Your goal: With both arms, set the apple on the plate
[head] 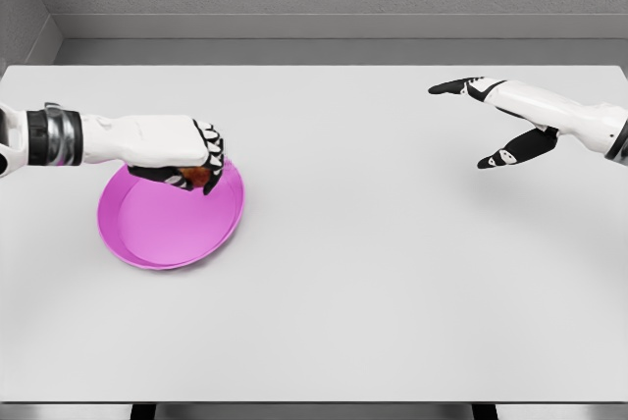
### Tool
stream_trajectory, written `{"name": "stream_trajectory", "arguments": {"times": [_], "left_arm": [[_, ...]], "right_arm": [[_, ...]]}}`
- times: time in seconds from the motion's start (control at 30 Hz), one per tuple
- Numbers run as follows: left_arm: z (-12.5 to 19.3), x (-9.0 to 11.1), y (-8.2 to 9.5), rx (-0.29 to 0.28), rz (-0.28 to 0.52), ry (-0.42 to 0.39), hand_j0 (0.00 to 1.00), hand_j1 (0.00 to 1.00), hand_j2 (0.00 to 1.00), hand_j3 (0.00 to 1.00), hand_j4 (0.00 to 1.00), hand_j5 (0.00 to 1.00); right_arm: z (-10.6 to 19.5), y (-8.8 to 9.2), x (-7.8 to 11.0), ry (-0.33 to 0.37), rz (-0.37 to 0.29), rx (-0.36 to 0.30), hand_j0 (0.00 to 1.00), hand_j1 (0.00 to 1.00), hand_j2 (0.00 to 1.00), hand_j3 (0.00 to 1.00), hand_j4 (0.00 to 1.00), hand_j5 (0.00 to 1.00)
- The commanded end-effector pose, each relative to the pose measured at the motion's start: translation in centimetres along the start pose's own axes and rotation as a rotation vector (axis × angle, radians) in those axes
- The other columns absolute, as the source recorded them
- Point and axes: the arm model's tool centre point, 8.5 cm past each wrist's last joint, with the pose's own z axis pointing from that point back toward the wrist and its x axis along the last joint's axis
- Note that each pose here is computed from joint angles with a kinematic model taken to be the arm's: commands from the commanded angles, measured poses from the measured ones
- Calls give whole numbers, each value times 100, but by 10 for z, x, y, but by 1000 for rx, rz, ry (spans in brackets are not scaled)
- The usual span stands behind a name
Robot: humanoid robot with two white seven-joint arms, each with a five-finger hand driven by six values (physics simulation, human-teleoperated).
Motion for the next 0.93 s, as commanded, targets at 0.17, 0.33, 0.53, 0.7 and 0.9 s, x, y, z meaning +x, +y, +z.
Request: {"name": "stream_trajectory", "arguments": {"times": [0.17, 0.33, 0.53, 0.7, 0.9], "left_arm": [[15, -12, -8, -9, 32, 46, 100, 100, 100, 100, 100, 100], [16, -13, -9, -5, 39, 49, 100, 100, 100, 100, 100, 100], [74, -101, -35, 86, 271, 335, 100, 100, 100, 100, 100, 100], [99, -128, -59, 133, 403, 439, 100, 100, 100, 100, 100, 100], [97, -129, -58, 138, 403, 435, 100, 100, 100, 100, 100, 100]], "right_arm": [[0, -1, 0, -1, -6, -5, 100, 100, 100, 100, 100, 100], [1, -1, 0, 0, -5, -5, 100, 100, 100, 100, 100, 100], [2, -1, -1, 5, -7, -4, 100, 100, 100, 100, 100, 100], [1, -1, -1, 4, -6, -4, 100, 100, 100, 100, 100, 100], [1, -1, -1, 4, -6, -4, 100, 100, 100, 100, 100, 100]]}}
